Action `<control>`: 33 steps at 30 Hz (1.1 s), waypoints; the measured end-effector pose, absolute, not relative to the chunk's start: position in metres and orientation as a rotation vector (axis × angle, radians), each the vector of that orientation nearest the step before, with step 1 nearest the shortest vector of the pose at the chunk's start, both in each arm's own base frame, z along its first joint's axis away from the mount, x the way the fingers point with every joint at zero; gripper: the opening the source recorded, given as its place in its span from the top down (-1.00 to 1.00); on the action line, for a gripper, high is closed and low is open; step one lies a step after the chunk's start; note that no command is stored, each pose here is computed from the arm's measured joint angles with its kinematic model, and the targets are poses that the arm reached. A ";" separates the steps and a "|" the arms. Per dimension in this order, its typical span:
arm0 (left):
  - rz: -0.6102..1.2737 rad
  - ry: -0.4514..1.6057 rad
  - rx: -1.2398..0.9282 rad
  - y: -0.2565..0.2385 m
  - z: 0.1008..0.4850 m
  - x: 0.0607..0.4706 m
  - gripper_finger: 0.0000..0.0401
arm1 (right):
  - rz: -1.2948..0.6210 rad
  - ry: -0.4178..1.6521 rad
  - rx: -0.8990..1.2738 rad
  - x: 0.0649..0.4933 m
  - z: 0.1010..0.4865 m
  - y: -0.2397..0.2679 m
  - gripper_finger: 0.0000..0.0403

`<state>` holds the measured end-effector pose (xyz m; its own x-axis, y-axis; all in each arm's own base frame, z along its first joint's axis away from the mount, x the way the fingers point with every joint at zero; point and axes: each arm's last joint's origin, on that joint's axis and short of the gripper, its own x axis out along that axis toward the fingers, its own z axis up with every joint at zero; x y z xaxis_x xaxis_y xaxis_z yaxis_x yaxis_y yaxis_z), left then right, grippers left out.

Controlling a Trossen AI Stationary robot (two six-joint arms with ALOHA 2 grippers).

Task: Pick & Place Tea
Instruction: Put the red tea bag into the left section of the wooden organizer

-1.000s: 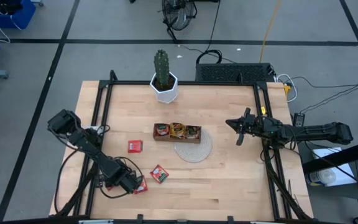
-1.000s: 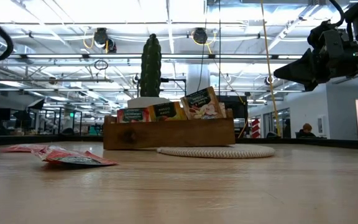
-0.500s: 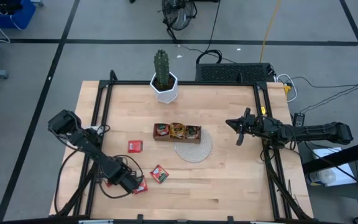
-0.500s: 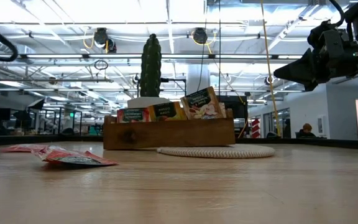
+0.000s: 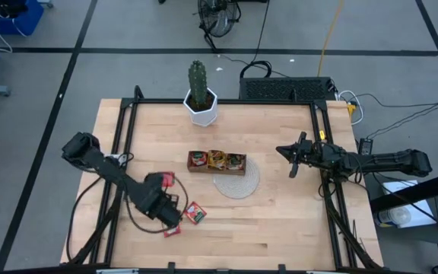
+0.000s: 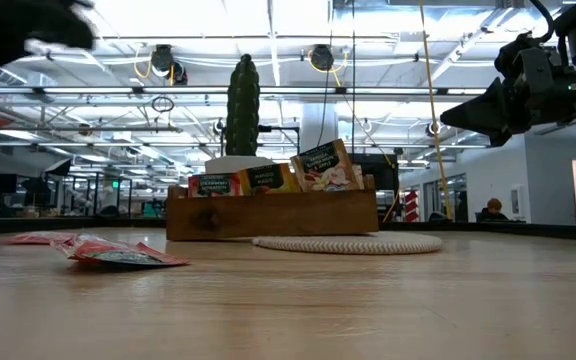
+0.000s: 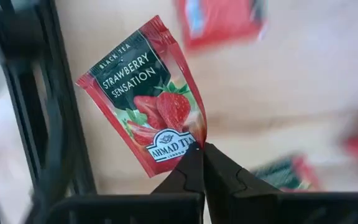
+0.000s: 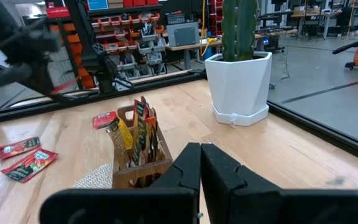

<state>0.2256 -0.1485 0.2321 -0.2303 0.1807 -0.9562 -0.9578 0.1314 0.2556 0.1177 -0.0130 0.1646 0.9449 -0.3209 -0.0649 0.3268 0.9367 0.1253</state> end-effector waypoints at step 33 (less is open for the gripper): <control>0.952 0.864 -0.078 -0.060 0.199 0.347 1.00 | -0.331 0.044 0.135 0.118 0.165 -0.013 1.00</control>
<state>0.3467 -0.0601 0.1990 0.2818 0.6806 -0.6763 -0.7388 0.6036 0.2996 0.1178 -0.0130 0.1646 0.9448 -0.3210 -0.0652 0.3269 0.9367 0.1253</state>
